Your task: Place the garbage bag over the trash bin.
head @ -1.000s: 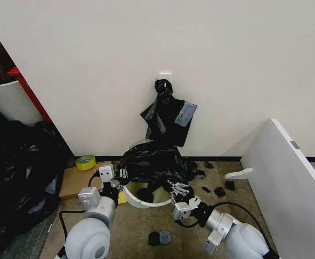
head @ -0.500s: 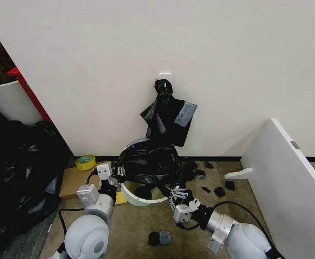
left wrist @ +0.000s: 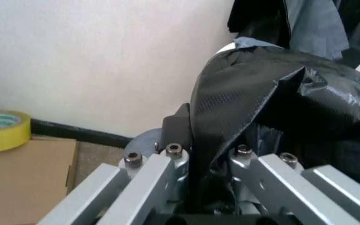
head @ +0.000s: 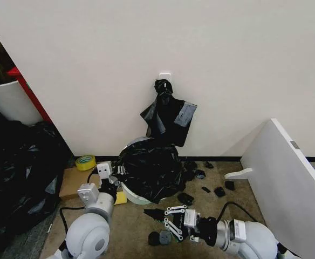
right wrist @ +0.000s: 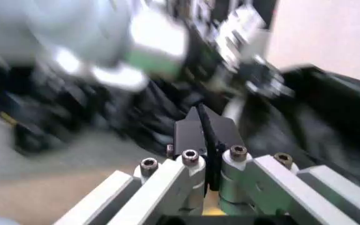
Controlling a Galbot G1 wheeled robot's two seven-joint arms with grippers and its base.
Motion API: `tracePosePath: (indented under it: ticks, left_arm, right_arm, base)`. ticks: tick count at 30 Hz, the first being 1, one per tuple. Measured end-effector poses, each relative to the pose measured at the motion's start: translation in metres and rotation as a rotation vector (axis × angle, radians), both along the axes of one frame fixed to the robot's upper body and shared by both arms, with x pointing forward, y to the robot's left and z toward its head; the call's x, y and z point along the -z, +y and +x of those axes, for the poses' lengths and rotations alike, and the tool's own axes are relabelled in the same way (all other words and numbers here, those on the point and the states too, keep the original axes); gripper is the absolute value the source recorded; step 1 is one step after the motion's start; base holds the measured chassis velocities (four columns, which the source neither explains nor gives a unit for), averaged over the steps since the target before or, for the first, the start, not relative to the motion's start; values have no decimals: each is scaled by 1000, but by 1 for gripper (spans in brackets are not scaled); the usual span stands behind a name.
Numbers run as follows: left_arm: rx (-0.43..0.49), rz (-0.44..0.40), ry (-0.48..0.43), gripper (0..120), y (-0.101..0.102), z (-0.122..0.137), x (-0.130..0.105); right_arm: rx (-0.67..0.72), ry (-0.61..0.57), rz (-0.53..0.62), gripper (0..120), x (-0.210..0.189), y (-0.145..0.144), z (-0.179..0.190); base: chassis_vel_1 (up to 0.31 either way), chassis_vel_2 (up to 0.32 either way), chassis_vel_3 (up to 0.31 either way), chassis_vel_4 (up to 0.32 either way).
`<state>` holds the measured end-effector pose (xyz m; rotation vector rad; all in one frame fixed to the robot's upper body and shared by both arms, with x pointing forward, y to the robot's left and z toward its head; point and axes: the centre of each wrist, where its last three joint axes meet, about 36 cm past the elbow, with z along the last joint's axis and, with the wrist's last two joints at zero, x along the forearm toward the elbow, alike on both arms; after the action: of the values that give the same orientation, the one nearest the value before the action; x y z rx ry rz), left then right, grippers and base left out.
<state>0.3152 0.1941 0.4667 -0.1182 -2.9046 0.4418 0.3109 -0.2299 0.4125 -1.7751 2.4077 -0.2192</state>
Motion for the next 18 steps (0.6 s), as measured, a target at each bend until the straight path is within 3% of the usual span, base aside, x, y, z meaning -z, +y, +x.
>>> tracePosePath:
  ticks: [3, 5, 18]
  left_arm:
    - [-9, 3, -8, 4, 3, 1, -2]
    - [-20, 6, -13, 4, 6, 2, -3]
    - [-33, 2, -20, 4, 9, 0, -7]
  right_arm:
    - [63, -230, -128, 2, 5, -3, 5]
    - [77, -357, -190, 10, 7, -3, 5]
    - [156, -524, -223, 56, 13, 3, -3]
  base:
    - [0, 0, 0, 0]
    - [0, 0, 0, 0]
    - [0, 0, 0, 0]
